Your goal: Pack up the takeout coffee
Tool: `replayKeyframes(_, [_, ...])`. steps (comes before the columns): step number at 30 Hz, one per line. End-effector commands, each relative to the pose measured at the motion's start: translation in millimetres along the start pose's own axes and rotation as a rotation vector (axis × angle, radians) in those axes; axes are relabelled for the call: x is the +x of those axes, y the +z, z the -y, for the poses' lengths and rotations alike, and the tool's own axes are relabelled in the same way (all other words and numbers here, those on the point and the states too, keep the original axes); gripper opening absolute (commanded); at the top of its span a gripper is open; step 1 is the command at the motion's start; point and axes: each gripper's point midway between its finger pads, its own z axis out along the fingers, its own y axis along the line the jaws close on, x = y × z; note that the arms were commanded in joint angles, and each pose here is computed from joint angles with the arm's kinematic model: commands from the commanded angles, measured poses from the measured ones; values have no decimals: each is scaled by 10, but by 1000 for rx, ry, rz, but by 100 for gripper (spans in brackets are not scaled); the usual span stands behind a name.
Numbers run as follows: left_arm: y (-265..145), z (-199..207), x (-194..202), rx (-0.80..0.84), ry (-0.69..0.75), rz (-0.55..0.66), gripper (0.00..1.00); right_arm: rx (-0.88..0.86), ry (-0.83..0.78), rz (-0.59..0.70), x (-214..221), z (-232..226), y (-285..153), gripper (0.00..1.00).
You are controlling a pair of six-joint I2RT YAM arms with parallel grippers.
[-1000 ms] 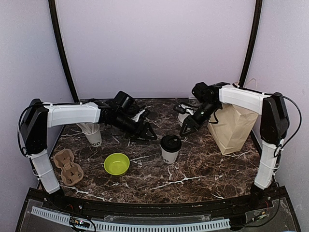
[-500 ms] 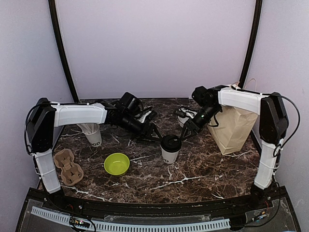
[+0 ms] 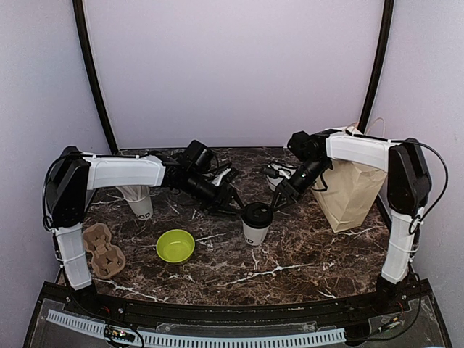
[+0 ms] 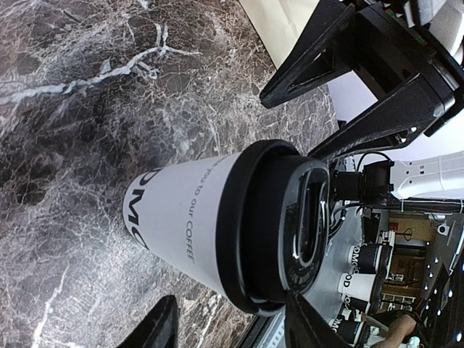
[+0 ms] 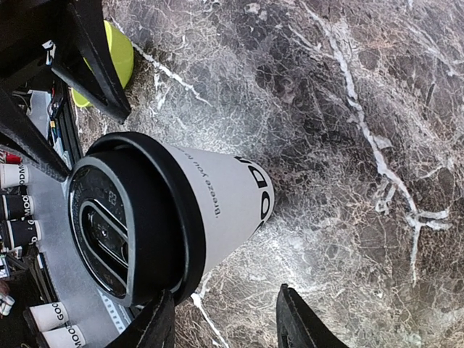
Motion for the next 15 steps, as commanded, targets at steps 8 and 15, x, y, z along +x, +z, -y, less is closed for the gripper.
replayKeyframes(8, [152,-310,140,-97,-23,-75,50,-53,31,-65,110,19,230,48])
replayKeyframes(15, [202,-569,312,-169,-48,-119,48,-37,41,-88,160,94,299,48])
